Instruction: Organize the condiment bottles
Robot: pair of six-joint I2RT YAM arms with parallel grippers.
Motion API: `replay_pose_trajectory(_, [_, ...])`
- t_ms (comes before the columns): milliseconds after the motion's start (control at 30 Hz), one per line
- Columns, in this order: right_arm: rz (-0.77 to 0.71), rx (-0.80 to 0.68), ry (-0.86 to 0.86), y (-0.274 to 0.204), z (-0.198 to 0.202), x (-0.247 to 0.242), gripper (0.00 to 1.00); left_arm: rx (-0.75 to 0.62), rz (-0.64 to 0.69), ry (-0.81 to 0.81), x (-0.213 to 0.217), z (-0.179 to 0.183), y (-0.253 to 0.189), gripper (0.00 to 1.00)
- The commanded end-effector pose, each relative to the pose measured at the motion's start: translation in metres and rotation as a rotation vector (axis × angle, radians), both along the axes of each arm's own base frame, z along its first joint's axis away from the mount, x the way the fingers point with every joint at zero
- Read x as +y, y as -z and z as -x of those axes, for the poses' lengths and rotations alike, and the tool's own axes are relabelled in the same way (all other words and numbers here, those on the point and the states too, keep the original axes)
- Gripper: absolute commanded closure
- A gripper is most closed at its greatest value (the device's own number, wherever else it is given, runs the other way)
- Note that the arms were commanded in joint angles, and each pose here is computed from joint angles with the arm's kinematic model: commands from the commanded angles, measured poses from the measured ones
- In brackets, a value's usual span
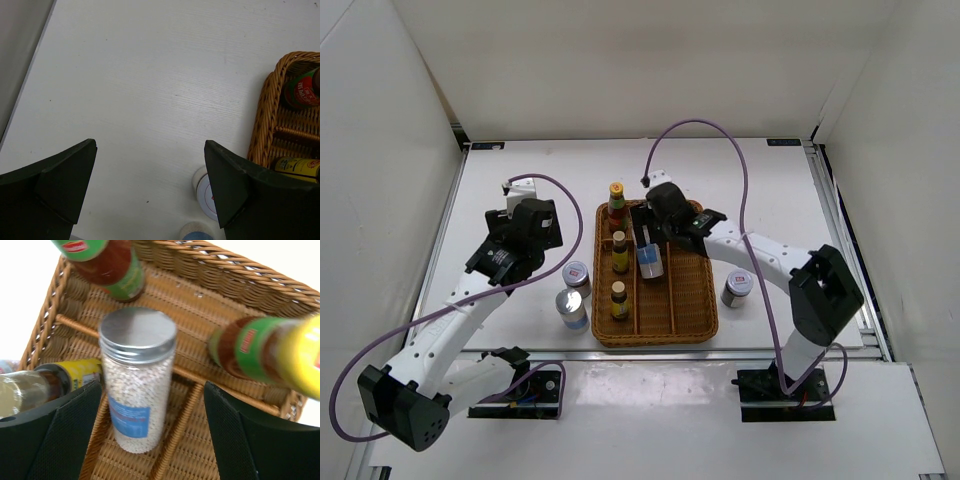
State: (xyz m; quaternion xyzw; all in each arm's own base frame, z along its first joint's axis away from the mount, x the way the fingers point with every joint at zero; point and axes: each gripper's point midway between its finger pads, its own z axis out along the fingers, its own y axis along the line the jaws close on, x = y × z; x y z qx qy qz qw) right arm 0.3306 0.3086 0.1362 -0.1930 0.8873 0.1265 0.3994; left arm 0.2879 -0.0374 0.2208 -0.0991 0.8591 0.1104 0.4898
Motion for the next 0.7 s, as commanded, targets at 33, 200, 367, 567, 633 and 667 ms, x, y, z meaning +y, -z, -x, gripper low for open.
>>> replay_pose_trajectory(33, [-0.04,0.004,-0.08,-0.013,-0.007,0.02,0.14,-0.004,0.013,-0.004,0.001,0.001,-0.001,0.0])
replay_pose_trajectory(200, [-0.04,0.026,-0.097,-0.007,-0.01,0.029,0.14,-0.004,0.013,-0.004,0.001,0.001,-0.001,0.0])
replay_pose_trajectory(367, [-0.027,0.06,-0.078,0.008,-0.018,0.027,0.1,-0.004,0.013,-0.004,0.001,0.001,-0.001,0.0])
replay_pose_trajectory(567, [-0.033,0.063,-0.067,0.008,-0.027,0.026,0.08,-0.001,0.006,0.0,0.001,0.001,-0.001,0.0])
replay_pose_trajectory(633, [-0.033,0.063,-0.066,0.009,-0.029,0.027,0.11,-0.001,0.006,0.0,0.001,0.001,-0.001,0.0])
replay_pose_trajectory(667, [-0.026,0.071,-0.066,0.014,-0.029,0.028,0.13,-0.001,0.006,0.0,0.001,0.001,-0.001,0.0])
